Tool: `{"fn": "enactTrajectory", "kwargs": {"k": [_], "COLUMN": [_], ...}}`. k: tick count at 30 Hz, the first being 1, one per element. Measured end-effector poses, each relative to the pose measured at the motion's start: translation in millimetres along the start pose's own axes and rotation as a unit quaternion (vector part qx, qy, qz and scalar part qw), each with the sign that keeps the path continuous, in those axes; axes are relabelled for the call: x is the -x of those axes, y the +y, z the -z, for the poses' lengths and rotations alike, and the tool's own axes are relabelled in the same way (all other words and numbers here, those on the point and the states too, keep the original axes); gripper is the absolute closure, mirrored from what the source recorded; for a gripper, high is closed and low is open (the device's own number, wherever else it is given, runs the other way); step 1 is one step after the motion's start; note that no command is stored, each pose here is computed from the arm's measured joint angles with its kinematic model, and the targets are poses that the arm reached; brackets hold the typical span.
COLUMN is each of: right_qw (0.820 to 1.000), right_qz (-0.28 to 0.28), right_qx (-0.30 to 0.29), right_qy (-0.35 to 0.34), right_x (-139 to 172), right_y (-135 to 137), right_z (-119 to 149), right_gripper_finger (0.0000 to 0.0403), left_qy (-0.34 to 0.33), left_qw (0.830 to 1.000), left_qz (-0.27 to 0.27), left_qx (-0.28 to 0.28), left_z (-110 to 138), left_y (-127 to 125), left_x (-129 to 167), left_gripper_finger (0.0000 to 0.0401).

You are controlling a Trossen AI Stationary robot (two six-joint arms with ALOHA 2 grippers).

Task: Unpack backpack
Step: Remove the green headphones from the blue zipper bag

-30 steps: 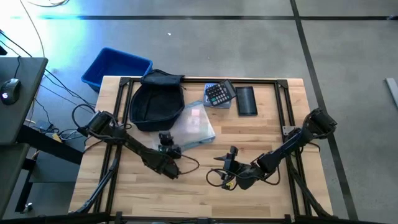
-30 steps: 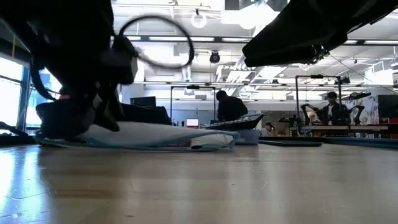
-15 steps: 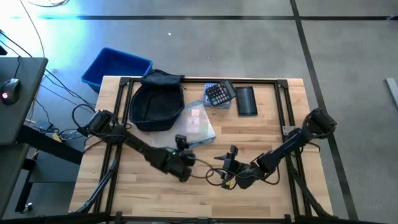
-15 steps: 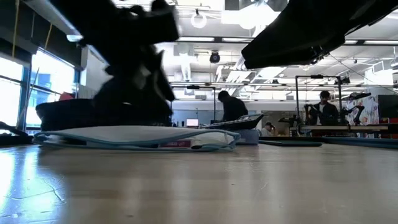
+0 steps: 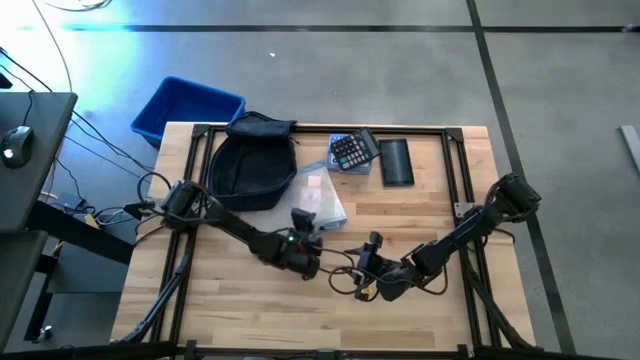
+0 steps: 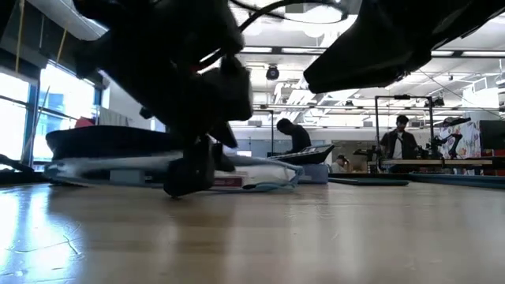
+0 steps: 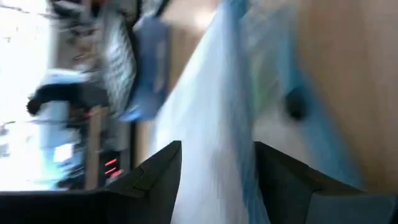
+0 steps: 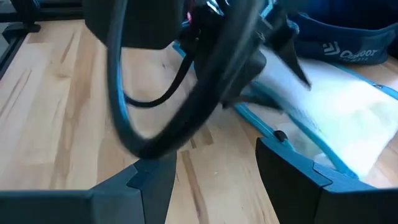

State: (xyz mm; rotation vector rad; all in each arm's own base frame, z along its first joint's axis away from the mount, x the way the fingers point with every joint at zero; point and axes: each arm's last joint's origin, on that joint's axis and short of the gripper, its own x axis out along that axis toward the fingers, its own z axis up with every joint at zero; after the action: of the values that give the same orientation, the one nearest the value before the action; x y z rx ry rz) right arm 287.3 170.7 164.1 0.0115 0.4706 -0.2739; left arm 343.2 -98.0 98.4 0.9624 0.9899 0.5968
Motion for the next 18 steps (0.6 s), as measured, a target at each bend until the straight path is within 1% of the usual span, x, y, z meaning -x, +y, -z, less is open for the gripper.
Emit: {"fn": "enactTrajectory", "kwargs": {"k": [3,5,7,9,12,13,15,18], "right_qw": [1.0,1.0,1.0,1.0,0.999,0.999,0.998,0.995], "right_qz": [-0.001,-0.004,-0.008,-0.016,-0.027,-0.034,-0.049,-0.087], "right_qx": [0.0,0.0,-0.003,-0.008,-0.008,-0.005,0.004,0.018], "right_qy": [0.001,0.003,0.005,0.011,0.018,0.021,0.029,0.043], "right_x": [-0.1,0.0,-0.1,-0.1,0.0,0.1,0.2,1.6], "right_y": [0.0,0.2,0.3,0.6,1.2,1.6,2.4,5.6], "right_z": [0.1,0.2,0.4,1.1,1.7,1.9,2.5,3.7], "right_gripper_finger": [0.02,0.02,0.02,0.02,0.02,0.02,0.02,0.02], "left_qy": [0.012,0.017,0.025,0.03,0.029,0.023,0.004,-0.042], "left_qw": [0.998,0.998,0.998,0.999,1.0,1.0,0.999,0.994], "left_qz": [-0.057,-0.063,-0.057,-0.043,0.005,0.021,0.047,0.084], "left_qx": [-0.01,-0.012,-0.012,-0.005,-0.005,0.002,0.018,0.062], "left_z": [4.5,6.9,10.2,10.8,3.7,-1.5,-15.9,-47.0], "left_y": [0.8,1.1,2.1,2.8,4.8,5.4,8.3,21.5], "left_x": [3.7,4.3,3.8,4.2,7.1,9.6,18.7,40.4], "left_gripper_finger": [0.0226,0.0228,0.0242,0.0278,0.0369,0.0384,0.0391,0.0399]}}
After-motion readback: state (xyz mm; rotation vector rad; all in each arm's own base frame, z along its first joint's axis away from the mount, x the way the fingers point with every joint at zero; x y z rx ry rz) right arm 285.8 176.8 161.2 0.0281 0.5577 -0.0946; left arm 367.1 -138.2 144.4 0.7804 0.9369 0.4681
